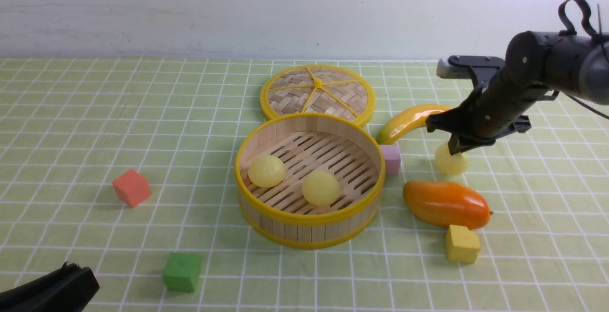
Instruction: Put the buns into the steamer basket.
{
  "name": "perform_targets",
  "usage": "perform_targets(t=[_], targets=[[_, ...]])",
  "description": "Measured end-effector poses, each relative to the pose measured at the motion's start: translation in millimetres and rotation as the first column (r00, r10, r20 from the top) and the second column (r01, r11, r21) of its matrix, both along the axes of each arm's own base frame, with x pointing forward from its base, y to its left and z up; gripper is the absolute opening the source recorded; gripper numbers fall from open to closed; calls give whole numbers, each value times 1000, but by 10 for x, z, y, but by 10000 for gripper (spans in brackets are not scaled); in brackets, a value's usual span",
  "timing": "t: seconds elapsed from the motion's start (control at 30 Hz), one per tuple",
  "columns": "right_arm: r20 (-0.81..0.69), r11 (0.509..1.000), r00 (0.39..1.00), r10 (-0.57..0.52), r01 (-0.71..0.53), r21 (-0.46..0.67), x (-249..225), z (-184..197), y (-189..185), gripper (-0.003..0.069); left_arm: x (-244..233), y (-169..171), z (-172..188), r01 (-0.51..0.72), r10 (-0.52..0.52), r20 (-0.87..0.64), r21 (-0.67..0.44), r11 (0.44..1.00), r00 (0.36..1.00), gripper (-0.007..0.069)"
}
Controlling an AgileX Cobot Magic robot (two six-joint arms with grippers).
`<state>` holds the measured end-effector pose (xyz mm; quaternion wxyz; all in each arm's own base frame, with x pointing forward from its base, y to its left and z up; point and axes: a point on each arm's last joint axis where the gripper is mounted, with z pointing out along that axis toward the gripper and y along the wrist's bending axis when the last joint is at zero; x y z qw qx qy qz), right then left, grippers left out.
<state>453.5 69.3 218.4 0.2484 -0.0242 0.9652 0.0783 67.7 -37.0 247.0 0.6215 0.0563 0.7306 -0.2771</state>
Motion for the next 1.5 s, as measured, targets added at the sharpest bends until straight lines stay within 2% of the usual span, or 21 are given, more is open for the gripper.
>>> perform_targets(t=[0.13,0.2,0.3,0.37,0.43,0.53,0.73,0.9,0.93,0.97,1.03,1.1,1.17,1.2,1.27,1.3,1.33,1.5], targets=[[71,998,996,61,-62,12,-89,292,135,0,0,0,0,0,0,0,0,1000,1000,123],[147,987,979,144,-154,55,-163,509,415,4,0,0,0,0,0,0,0,1000,1000,126],[223,962,948,225,-253,106,-217,618,802,7,0,0,0,0,0,0,0,1000,1000,129],[264,942,925,272,-312,126,-223,589,1083,8,0,0,0,0,0,0,0,1000,1000,130],[279,934,917,285,-331,132,-204,541,1201,8,0,0,0,0,0,0,0,1000,1000,131],[279,919,903,325,-371,131,-144,265,1532,15,0,0,0,0,0,0,0,1000,1000,134],[256,924,911,323,-362,121,-29,-167,1670,57,0,0,0,0,0,0,0,1000,1000,144],[273,931,912,306,-347,115,27,-276,1679,236,0,0,0,0,0,0,0,1000,1000,148],[275,931,912,306,-347,116,26,-270,1678,245,0,0,0,0,0,0,0,1000,1000,148],[274,930,911,308,-349,116,18,-247,1677,298,0,0,0,0,0,0,0,1000,1000,151],[251,921,909,333,-370,119,-50,-102,1660,396,0,0,0,0,0,0,0,1000,1000,155],[225,911,905,361,-394,122,-145,124,1599,451,0,0,0,0,0,0,0,1000,1000,155],[183,900,900,395,-419,120,-315,467,1490,475,0,0,0,0,0,0,0,1000,1000,155],[179,899,900,397,-420,123,-338,506,1483,475,0,0,0,0,0,0,0,1000,1000,155],[133,901,903,409,-423,98,-633,964,1293,444,0,0,0,0,0,0,0,1000,1000,155],[126,903,903,410,-422,87,-658,979,1273,438,0,0,0,0,0,0,0,1000,1000,156],[102,916,915,391,-397,50,-915,1193,1118,367,0,0,0,0,0,0,0,1000,1000,160],[75,945,943,324,-326,26,-1536,1350,835,147,0,0,0,0,0,0,0,1000,1000,164]])
